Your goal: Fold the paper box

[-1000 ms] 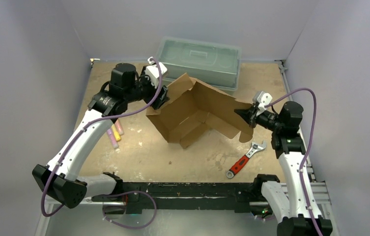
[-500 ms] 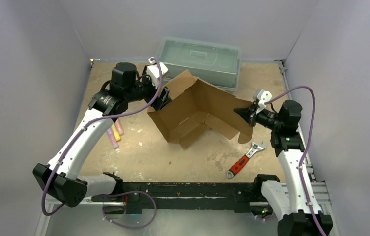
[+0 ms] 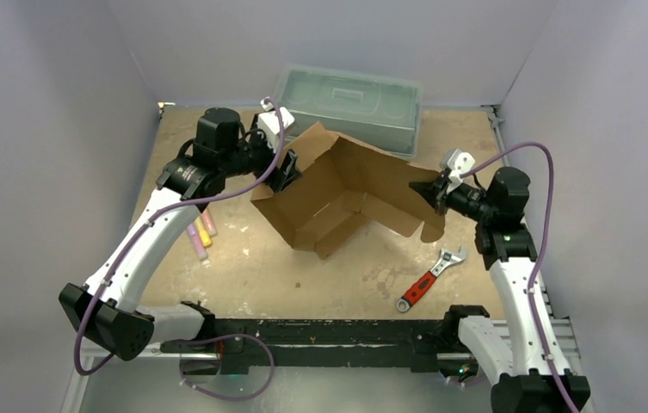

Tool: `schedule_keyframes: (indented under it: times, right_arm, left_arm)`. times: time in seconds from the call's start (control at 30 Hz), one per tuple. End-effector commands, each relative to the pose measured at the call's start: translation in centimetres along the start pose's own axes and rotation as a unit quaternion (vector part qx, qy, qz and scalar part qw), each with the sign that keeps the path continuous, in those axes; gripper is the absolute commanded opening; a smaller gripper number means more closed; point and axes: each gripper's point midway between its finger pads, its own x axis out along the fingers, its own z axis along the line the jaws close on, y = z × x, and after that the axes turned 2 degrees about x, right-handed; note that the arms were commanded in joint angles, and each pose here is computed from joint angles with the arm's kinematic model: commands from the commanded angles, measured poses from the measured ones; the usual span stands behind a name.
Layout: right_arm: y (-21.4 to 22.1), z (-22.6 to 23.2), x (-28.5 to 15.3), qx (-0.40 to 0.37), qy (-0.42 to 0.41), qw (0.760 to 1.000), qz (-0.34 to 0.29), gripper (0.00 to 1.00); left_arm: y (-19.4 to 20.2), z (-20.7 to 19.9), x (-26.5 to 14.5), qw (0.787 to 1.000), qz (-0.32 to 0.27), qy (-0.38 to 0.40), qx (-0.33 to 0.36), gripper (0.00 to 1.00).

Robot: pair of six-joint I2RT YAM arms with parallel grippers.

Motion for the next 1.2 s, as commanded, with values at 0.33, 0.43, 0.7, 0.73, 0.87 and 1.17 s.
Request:
schedule_keyframes:
  times: [0.33,0.43,0.7,0.73,0.87,1.17]
  right_arm:
    - [-7.4,-3.3,0.9,-0.139,0.042,0.989,0.002,0.00]
    - [-7.6,-3.0,1.0,-0.156,0.036,0.987,0.009,0.00]
    - [-7.9,-3.3,1.0,-0.167,0.046,0.985,0.014,0.00]
    - [-7.8,-3.2,1.1,-0.167,0.044,0.985,0.015,0.00]
    - [-7.4,-2.3,1.8,-0.168,0.026,0.985,0.026,0.00]
    - [-7.3,-1.4,2.6,-0.165,0.015,0.986,0.030,0.00]
  left_arm:
    - [-3.3,1.9,0.1,0.997,-0.056,-0.050,-0.019,0.72]
    - [-2.8,2.2,0.5,0.997,-0.053,-0.057,-0.027,0.71]
    - [0.0,2.9,1.4,0.996,-0.021,-0.079,-0.040,0.66]
    - [0.3,2.8,1.4,0.996,-0.020,-0.080,-0.040,0.66]
    - [1.4,3.1,1.7,0.995,-0.011,-0.090,-0.040,0.62]
    - [2.7,4.8,0.9,0.988,-0.003,-0.149,-0.030,0.61]
